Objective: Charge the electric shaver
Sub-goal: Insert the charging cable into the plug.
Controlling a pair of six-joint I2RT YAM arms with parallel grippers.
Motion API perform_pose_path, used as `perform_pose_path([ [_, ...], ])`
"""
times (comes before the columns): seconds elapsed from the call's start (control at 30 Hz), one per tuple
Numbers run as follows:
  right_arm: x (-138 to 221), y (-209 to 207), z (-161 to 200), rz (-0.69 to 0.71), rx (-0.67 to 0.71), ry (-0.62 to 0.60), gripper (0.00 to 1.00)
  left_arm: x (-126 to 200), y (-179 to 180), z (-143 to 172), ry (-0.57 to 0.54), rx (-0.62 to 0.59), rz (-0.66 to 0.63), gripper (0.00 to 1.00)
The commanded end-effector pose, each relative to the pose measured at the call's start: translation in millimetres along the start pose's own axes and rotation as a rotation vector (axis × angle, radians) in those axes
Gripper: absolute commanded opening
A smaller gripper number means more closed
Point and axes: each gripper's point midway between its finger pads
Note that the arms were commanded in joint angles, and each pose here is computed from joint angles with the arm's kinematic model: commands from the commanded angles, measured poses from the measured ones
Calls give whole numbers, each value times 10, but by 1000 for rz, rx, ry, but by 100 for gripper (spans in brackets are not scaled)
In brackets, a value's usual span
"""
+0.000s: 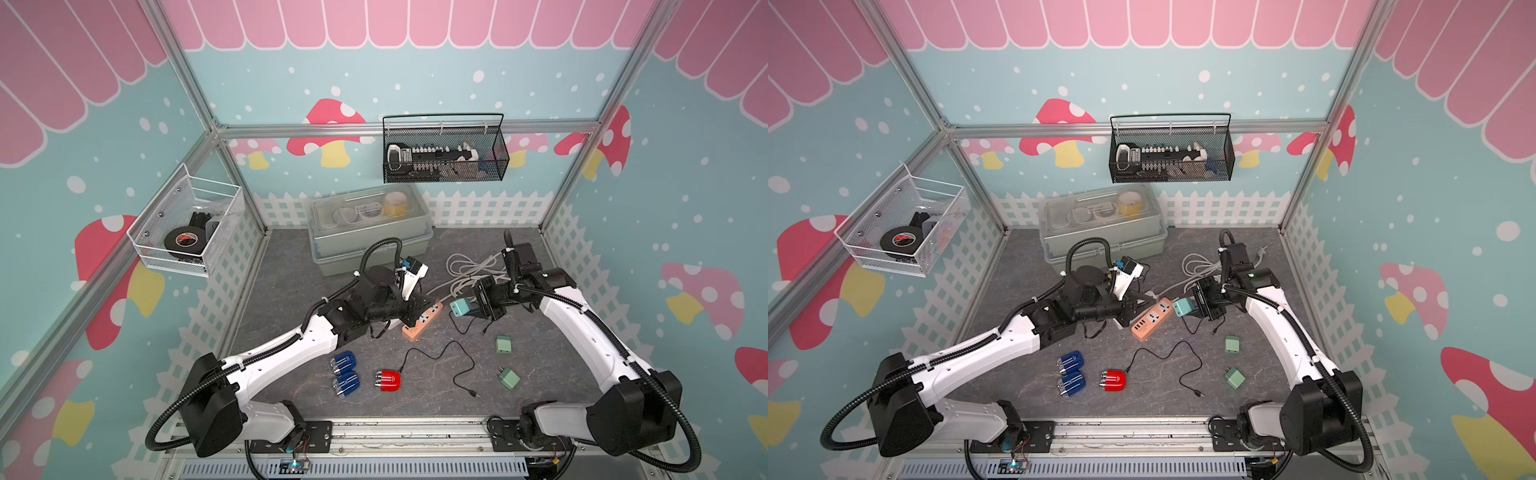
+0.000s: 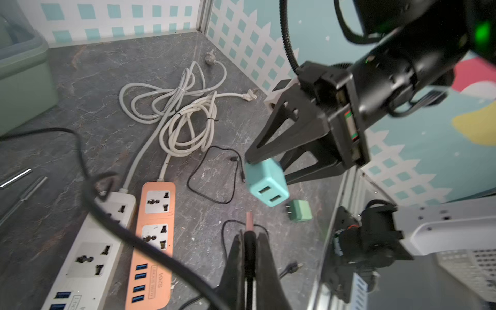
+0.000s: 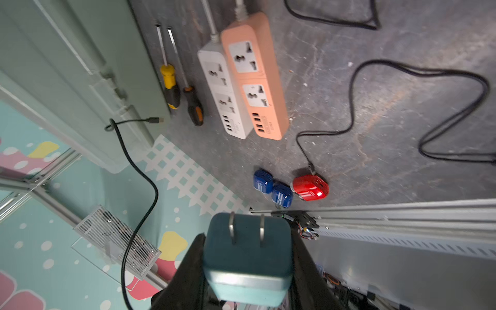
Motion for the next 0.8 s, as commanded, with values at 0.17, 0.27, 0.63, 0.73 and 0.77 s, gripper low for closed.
perform_pose_path([
  [0.17,19,-272,39,199,-55,60,0,-121,-15,-76,-72,-243,-51,0],
  [0.27,-7,-259,-6,202,-60,46,0,-182,-79,-86,-82,-230,-32,0],
  [0.63,-98,-231,-29,178,-105,66,0,-303,-191,-84,-95,-209,18,0],
  [0.73,-102,-208,-26,170,-111,69,0,-324,-218,-65,-88,-217,29,0],
  [0.77,-100,-200,-25,167,-111,69,0,-330,-227,-64,-87,-218,33,0],
])
Point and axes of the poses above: each gripper's point midway between its finger pads, its own x axis back along the fingers, its own y axis along the line the jaws close on, z = x × y, and after that the axes turned 14 degrees about -x, right-handed
